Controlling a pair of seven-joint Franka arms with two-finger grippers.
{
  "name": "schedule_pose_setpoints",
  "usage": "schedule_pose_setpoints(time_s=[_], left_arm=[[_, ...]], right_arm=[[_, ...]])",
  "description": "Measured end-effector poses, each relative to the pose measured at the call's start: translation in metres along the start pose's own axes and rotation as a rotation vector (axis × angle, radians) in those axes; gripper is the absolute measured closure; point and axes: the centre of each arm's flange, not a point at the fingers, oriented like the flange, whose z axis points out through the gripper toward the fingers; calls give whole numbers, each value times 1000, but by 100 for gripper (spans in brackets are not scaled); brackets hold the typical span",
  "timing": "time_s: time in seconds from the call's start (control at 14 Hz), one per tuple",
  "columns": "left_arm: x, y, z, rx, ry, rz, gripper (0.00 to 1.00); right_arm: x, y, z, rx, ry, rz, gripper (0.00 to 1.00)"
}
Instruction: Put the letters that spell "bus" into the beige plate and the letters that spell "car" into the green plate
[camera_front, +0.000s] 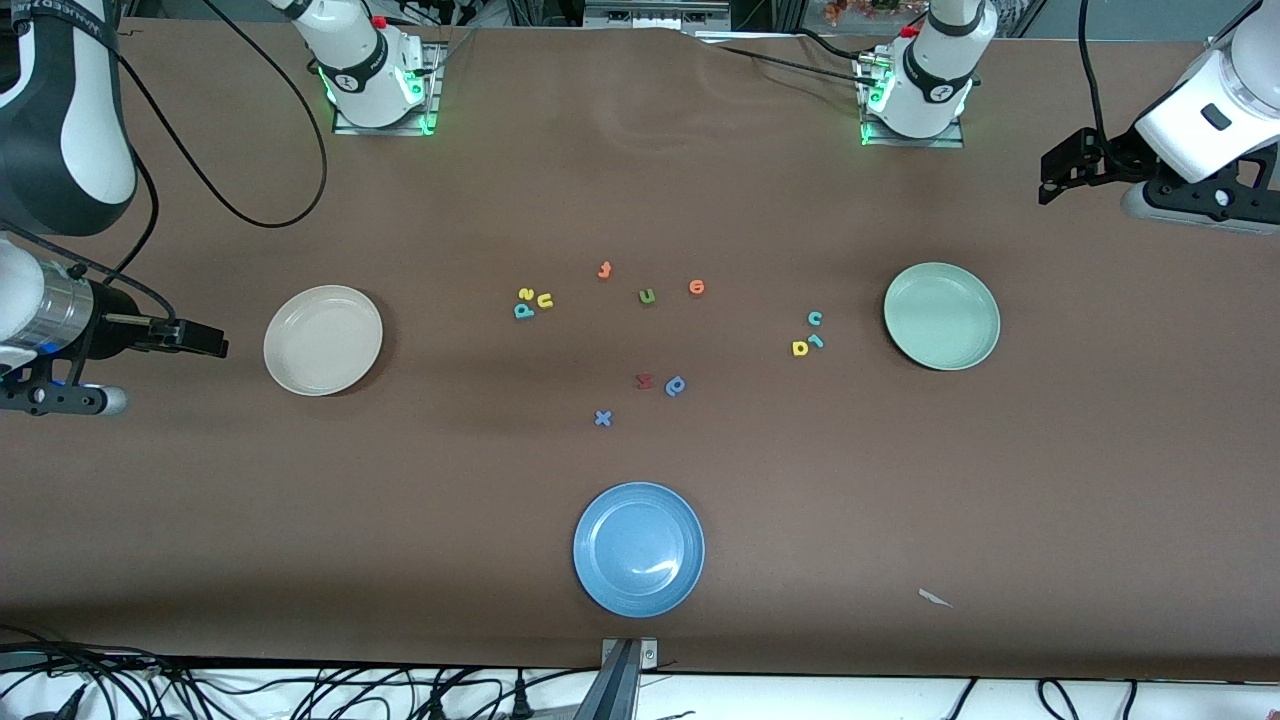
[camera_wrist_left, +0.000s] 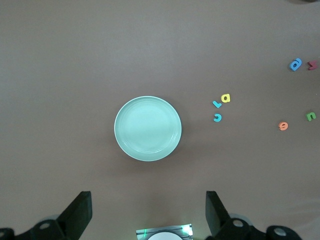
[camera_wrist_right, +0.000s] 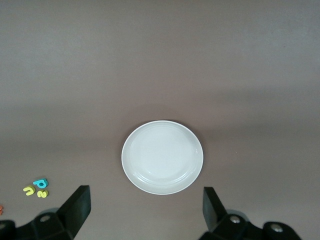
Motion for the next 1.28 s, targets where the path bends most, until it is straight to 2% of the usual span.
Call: schedule_pose_setpoints(time_s=[0.5, 0.71, 1.28], left_arm=[[0, 0, 0, 0, 0, 0, 0], [0, -6, 0, -2, -2, -11, 0], [2, -19, 5, -8, -13, -34, 0]], right_arm=[[0, 0, 0, 0, -3, -1, 0], [-3, 1, 3, -2, -29, 0, 0], [-3, 1, 3, -2, -29, 1, 0]])
